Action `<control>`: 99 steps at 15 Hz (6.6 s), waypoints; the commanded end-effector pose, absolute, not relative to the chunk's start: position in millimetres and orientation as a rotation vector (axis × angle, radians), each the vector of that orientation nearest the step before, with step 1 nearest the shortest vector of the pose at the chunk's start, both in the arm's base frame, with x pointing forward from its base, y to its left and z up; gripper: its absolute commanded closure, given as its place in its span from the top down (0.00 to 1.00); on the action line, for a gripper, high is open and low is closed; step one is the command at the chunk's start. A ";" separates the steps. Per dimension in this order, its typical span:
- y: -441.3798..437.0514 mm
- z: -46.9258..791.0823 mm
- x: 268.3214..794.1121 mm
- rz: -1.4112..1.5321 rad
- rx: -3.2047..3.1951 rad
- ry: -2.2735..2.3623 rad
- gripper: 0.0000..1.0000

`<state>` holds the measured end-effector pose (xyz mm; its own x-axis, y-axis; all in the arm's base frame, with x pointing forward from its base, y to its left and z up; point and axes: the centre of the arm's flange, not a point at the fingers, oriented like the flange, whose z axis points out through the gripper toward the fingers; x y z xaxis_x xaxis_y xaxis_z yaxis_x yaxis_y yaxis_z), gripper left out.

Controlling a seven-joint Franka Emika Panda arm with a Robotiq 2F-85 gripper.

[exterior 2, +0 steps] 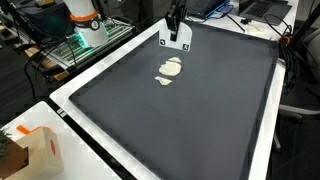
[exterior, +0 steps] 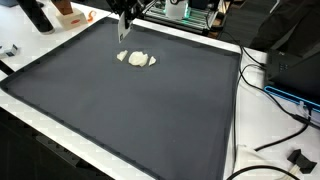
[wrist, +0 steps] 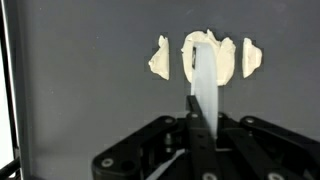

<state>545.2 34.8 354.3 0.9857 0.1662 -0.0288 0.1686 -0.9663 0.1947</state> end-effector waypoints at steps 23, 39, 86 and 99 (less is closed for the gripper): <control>44.3 391.0 527.6 0.025 2.946 0.756 0.04; 9.6 251.7 521.6 0.002 2.935 1.354 0.01; -8.6 159.8 505.3 -0.430 3.048 0.985 0.01; 22.9 146.8 550.3 -0.292 3.011 1.120 0.01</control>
